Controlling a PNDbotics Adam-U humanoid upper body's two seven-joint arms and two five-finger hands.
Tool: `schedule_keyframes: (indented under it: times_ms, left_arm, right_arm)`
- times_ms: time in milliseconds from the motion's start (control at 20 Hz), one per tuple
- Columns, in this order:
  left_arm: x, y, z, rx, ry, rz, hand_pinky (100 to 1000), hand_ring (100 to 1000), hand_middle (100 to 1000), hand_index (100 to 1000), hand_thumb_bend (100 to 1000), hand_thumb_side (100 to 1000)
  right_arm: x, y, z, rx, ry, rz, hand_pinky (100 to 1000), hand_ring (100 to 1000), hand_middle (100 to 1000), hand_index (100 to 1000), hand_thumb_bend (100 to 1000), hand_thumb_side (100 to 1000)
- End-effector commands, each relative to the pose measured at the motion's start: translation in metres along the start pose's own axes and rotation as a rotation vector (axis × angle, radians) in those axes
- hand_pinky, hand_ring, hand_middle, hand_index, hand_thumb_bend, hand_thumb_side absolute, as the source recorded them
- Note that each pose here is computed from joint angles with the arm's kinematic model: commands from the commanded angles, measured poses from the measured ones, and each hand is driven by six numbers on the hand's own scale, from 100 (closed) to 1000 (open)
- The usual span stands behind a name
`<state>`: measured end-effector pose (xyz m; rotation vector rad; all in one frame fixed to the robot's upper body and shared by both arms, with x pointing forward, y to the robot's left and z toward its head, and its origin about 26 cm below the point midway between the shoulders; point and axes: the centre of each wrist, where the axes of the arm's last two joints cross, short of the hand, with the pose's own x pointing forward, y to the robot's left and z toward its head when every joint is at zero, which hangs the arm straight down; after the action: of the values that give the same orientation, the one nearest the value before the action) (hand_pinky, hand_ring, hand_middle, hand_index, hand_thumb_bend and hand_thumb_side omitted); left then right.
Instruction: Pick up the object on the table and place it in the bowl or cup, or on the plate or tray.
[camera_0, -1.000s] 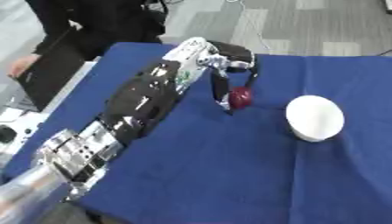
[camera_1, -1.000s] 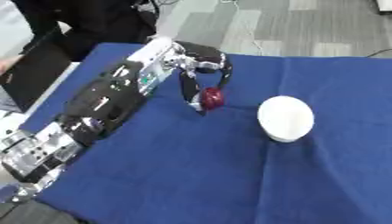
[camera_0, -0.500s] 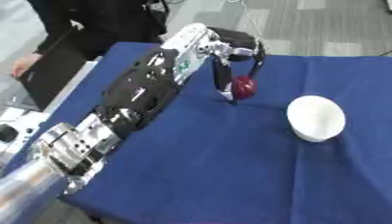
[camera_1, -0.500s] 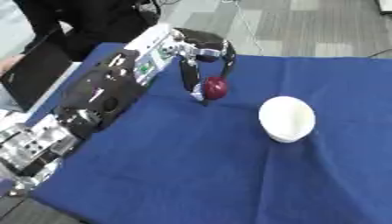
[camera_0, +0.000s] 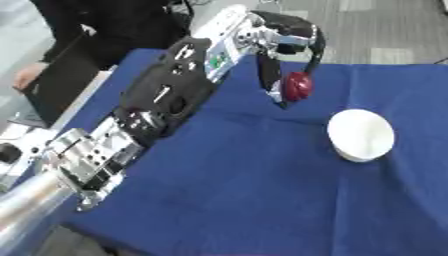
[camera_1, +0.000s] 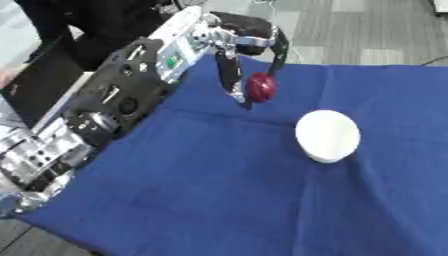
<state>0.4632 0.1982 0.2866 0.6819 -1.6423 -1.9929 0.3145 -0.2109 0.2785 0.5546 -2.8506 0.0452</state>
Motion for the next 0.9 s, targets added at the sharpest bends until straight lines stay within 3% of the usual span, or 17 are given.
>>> schedule_keyframes:
  times_ms: [50,900]
  left_arm:
    - [0.007,0.020,0.000,0.037,-0.025,-0.026,100,100,132,332,444,138]
    - [0.024,0.028,-0.021,0.068,-0.109,0.000,100,100,129,338,389,161]
  right_arm:
    - [0.004,0.003,-0.007,0.022,-0.022,-0.005,352,433,469,635,100,867]
    - [0.003,0.009,-0.010,0.040,-0.020,-0.039,355,434,470,635,100,868]
